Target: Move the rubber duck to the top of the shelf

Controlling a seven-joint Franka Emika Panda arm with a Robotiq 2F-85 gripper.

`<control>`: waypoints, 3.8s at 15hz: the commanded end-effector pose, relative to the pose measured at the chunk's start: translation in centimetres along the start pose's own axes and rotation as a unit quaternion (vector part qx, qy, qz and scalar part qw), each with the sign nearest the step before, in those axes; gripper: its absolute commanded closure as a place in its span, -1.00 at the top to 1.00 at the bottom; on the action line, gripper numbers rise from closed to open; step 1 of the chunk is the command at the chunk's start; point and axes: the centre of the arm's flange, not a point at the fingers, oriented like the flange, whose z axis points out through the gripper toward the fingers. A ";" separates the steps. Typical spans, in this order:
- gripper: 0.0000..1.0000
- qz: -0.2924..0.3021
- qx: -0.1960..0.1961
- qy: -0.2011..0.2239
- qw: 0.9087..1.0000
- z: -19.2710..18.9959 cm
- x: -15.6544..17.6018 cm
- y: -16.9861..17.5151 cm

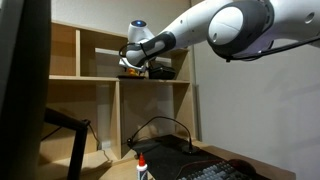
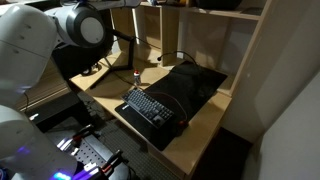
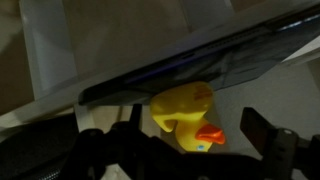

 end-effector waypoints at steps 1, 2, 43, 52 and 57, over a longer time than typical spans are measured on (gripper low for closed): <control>1.00 -0.012 0.000 0.050 0.999 3.3 0.7 -1.7; 1.00 -0.014 -0.001 0.056 0.998 3.6 0.6 -1.7; -0.71 0.201 0.000 -0.113 0.973 -30.9 19.7 12.9; -0.71 0.186 0.000 -0.044 0.982 -25.7 25.9 8.0; -0.71 0.142 0.003 0.009 0.990 -20.8 25.5 4.1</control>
